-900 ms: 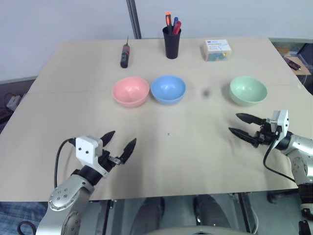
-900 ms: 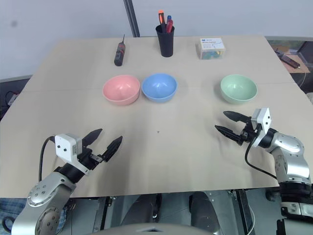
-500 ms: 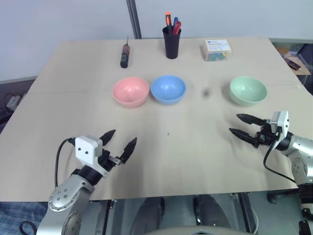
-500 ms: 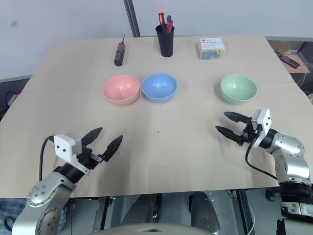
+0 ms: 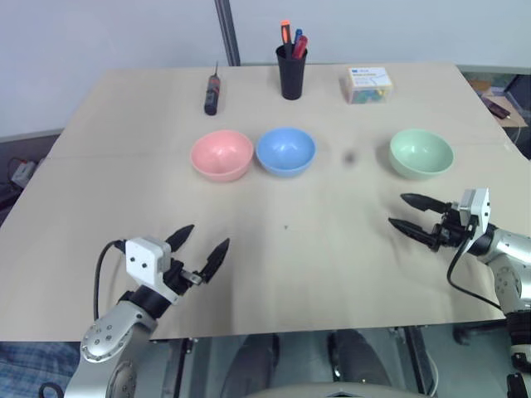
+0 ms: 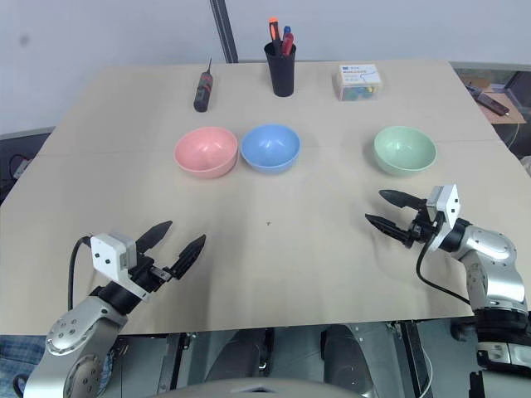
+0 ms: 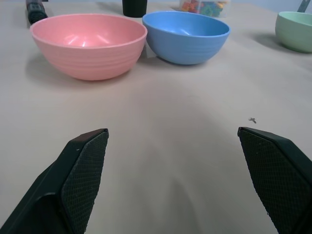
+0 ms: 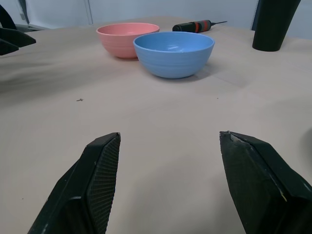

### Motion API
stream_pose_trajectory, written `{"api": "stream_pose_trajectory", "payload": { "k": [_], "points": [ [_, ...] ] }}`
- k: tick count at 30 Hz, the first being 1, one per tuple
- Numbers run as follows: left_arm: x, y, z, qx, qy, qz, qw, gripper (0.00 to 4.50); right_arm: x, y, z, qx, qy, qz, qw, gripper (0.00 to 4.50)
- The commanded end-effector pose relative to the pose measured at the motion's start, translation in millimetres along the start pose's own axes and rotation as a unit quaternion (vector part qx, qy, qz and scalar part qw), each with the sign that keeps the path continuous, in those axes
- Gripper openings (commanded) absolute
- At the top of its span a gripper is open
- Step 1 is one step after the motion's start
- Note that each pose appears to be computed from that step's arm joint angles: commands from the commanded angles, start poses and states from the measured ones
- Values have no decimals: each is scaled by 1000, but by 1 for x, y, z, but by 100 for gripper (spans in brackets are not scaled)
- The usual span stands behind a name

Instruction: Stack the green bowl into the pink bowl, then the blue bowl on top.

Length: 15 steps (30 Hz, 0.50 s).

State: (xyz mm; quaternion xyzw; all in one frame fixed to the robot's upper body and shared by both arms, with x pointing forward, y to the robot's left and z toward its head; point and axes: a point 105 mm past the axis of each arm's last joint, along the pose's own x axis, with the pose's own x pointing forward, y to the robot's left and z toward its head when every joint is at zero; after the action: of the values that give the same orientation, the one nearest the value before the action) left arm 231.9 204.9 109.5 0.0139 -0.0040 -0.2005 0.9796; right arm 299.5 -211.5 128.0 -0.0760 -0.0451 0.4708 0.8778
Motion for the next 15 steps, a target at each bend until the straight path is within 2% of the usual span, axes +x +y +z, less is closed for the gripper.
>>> {"api": "stream_pose_trajectory", "payload": {
  "k": [1,6,10,15],
  "points": [
    [8,5,10,26,2,18,999,450,-2,0,12,-23,-15,3,1000,339],
    [38,17,30,53,10,28,998,450,8,6,23,-34,-33,12,999,339],
    [66,21,54,115,19,12,993,450,15,12,26,-36,-38,20,998,339],
    [90,26,57,145,67,-12,987,450,19,16,26,-38,-38,25,998,339]
  ]
}}
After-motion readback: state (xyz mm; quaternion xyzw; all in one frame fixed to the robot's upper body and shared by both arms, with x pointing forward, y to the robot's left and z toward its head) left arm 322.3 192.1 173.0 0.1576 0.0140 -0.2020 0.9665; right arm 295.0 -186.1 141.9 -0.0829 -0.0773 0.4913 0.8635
